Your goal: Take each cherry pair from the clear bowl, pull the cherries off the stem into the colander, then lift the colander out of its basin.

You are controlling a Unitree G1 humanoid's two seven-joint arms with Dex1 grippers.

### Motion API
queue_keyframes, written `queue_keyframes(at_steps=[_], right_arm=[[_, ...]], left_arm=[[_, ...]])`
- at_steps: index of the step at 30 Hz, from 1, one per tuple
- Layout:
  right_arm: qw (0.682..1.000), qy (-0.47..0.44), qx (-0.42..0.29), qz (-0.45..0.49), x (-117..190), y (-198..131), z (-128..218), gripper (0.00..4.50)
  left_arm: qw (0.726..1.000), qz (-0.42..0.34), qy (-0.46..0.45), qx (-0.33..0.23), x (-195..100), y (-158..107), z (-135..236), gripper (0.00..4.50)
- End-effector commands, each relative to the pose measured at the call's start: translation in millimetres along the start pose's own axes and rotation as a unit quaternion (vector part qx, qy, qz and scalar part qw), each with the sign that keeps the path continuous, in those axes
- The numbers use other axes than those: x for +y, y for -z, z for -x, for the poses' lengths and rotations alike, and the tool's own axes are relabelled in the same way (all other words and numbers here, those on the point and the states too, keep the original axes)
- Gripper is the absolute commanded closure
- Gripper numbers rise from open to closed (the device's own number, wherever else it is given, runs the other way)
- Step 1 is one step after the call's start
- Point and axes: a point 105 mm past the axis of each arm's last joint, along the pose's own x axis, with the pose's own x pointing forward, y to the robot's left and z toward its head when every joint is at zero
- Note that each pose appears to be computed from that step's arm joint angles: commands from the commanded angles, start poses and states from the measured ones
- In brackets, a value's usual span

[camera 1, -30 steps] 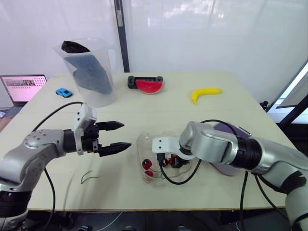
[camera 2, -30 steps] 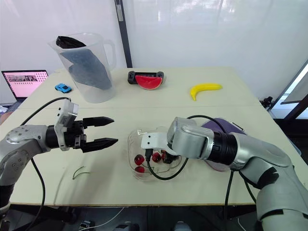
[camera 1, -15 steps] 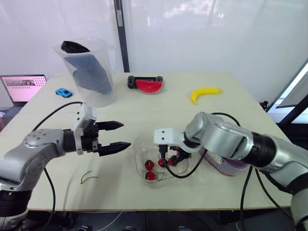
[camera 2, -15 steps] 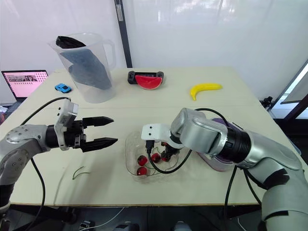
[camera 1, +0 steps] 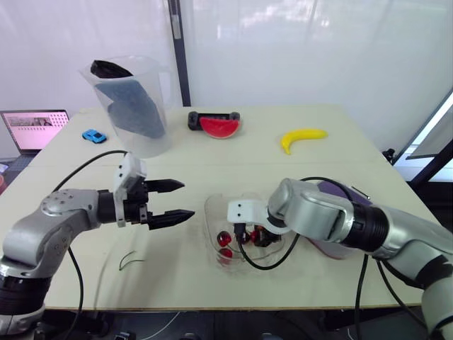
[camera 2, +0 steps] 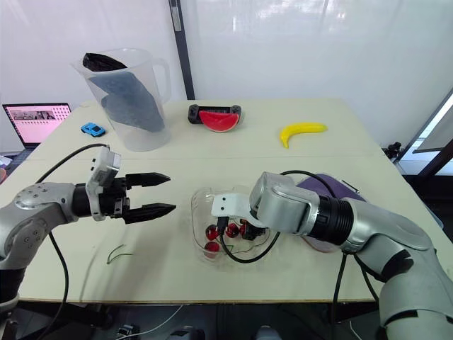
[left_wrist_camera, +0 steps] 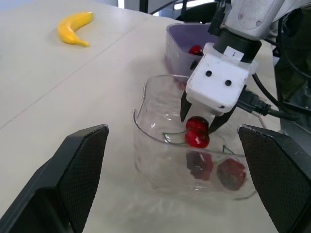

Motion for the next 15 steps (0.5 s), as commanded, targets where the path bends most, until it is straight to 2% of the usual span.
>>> queue_keyframes(at_steps=[1, 2, 3, 4, 9, 12, 15], right_arm=[[1.000, 0.014, -0.011, 0.001, -3.8, -5.7, 2.6, 2.60], [1.000, 0.014, -0.012, 0.000, -4.1, -6.5, 2.8, 2.88], [1.000, 0.014, -0.013, 0.000, -4.3, -6.8, 3.0, 3.40], [1.000, 0.013, -0.015, 0.001, -3.9, -7.5, 3.7, 3.61], [0.999, 0.000, -0.040, 0.007, -0.8, -13.3, 15.5, 3.61], [0.997, -0.011, -0.078, 0.011, 1.1, -15.9, 31.5, 3.61], [0.989, 0.020, -0.143, 0.037, -8.3, -24.8, 53.7, 3.61]], left_arm=[[1.000, -0.024, -0.004, -0.003, -1.5, -8.6, 3.5, 0.00], [1.000, -0.025, -0.004, -0.003, -1.4, -8.5, 3.5, 0.00], [1.000, -0.025, -0.004, -0.003, -1.5, -8.4, 3.4, 0.00], [1.000, -0.025, -0.005, -0.003, -1.5, -8.4, 3.5, 0.00], [1.000, -0.025, -0.005, -0.003, -0.3, -8.3, 3.8, 0.00], [1.000, -0.027, -0.009, -0.008, 3.1, -10.3, 3.6, 0.00], [0.998, -0.032, -0.023, -0.045, 10.7, -24.7, 1.5, 0.00]])
